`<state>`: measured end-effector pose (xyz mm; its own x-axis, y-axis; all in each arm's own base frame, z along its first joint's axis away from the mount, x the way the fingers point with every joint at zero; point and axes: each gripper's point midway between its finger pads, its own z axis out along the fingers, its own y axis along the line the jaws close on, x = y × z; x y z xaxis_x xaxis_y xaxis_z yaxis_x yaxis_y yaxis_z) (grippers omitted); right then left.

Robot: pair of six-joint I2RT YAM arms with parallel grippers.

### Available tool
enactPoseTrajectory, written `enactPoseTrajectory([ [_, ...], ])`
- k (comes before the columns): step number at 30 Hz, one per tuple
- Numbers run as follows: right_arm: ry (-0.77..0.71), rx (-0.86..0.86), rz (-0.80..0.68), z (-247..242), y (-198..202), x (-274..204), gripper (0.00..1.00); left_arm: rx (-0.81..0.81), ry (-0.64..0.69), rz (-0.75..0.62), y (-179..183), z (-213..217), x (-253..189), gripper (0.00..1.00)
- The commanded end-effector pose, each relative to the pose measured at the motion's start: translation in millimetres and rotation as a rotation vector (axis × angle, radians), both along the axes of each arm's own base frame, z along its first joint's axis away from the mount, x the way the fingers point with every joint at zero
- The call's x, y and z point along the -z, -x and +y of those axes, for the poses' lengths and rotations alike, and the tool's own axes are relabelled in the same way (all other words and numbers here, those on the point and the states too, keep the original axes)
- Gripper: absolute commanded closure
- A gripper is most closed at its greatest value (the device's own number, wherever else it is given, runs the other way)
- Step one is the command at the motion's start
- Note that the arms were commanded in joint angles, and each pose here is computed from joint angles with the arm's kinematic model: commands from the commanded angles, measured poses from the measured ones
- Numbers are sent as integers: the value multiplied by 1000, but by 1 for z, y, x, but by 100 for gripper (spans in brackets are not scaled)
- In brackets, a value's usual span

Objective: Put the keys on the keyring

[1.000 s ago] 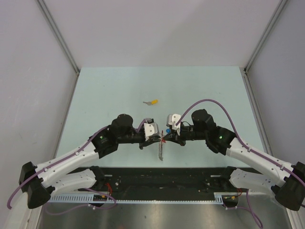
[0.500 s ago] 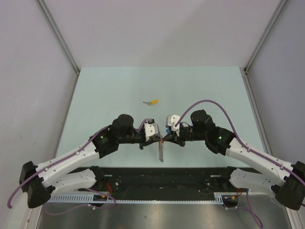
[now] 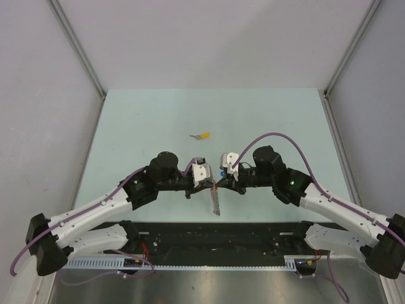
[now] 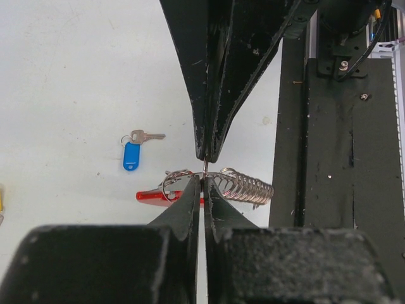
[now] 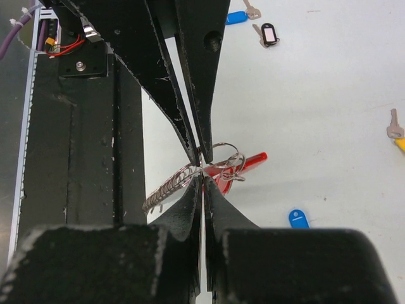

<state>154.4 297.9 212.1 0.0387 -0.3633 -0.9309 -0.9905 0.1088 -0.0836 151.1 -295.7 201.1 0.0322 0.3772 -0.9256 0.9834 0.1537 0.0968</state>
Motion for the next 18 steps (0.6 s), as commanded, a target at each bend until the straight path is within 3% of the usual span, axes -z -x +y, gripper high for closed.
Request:
enactPoseTrajectory([
  [1, -70, -8, -67, 7, -4, -33, 100, -5, 27, -23, -2, -3, -13, 99],
  [5, -72, 0, -52, 8, -5, -32, 98, -29, 51, -29, -5, -3, -17, 99],
  [7, -74, 14, -43, 8, -6, -32, 90, -47, 64, -21, -6, -3, -18, 100],
  [11, -102, 112, -8, 2, -19, -40, 64, -91, 90, 2, -8, 0, -18, 100],
  [13, -124, 165, -12, -4, -28, -47, 58, -106, 110, 9, -9, 0, -20, 100],
  [18, -178, 231, -3, -12, -34, -57, 56, -145, 143, -7, -12, 5, -27, 100],
])
